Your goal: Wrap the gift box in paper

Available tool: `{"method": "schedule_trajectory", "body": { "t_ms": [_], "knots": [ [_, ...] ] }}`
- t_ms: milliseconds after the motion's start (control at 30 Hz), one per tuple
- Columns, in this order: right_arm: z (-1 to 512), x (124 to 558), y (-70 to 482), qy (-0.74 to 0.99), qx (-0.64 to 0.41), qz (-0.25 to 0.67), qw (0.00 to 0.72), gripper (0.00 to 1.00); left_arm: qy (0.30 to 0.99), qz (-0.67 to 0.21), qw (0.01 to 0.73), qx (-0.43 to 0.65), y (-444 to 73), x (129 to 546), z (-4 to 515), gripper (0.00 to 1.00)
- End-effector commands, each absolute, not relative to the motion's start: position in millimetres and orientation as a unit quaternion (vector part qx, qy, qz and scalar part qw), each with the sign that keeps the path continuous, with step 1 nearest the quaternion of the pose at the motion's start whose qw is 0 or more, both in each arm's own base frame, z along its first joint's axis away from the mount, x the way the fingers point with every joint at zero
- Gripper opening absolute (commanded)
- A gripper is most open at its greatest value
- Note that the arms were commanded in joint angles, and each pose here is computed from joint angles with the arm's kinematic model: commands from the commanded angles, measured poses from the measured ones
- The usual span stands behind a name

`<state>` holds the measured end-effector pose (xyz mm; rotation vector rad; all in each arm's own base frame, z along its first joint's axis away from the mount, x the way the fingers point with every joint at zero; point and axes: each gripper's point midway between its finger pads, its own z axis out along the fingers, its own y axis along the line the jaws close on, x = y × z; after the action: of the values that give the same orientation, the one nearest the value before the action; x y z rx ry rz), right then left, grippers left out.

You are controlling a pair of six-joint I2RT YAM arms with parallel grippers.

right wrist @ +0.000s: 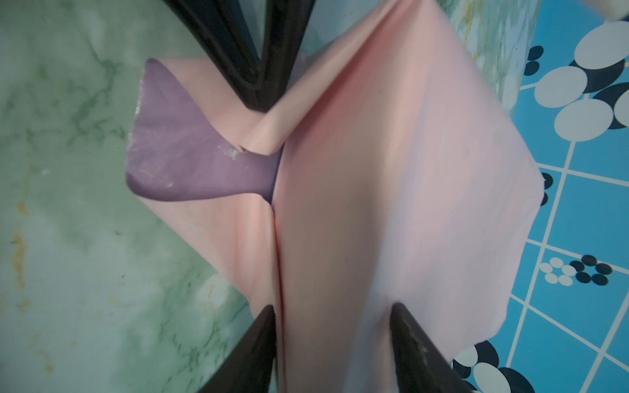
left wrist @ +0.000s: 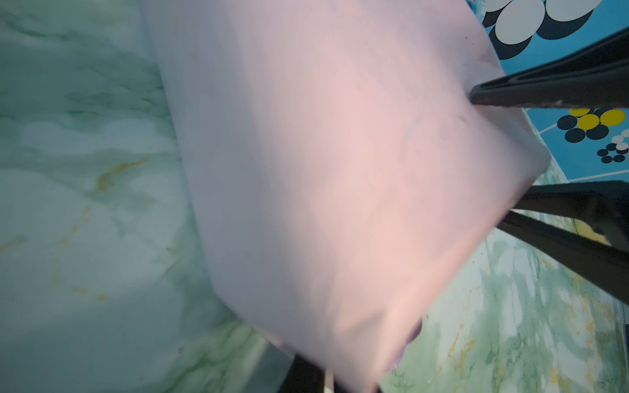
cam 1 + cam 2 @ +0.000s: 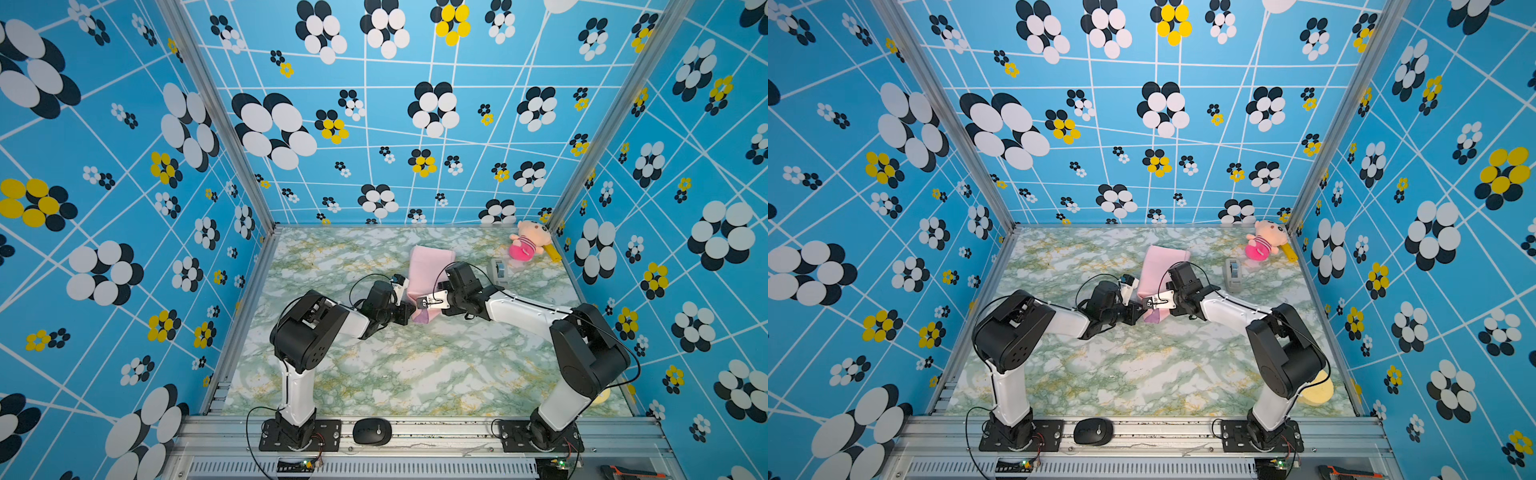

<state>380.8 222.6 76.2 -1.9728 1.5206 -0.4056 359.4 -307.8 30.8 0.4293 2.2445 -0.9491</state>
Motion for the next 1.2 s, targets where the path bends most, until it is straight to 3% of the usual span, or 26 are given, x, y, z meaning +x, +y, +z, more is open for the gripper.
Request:
{"method": "schedule_trajectory", "body": {
  "t_ms": [0,600,1167],
  "knots": [
    [55,356,213,0.587,-0.757,-0.125,0.259,0.55,0.843,-0.38,0.342,0.166,-320,365,39,0.11],
    [56,353,216,0.589,-0.755,-0.117,0.264,0.54,0.847,-0.336,0.388,0.137,-322,373,19,0.15],
    [56,354,217,0.596,-0.749,-0.116,0.266,0.54,0.869,-0.334,0.337,0.143,-323,324,-27,0.17]
  ]
}}
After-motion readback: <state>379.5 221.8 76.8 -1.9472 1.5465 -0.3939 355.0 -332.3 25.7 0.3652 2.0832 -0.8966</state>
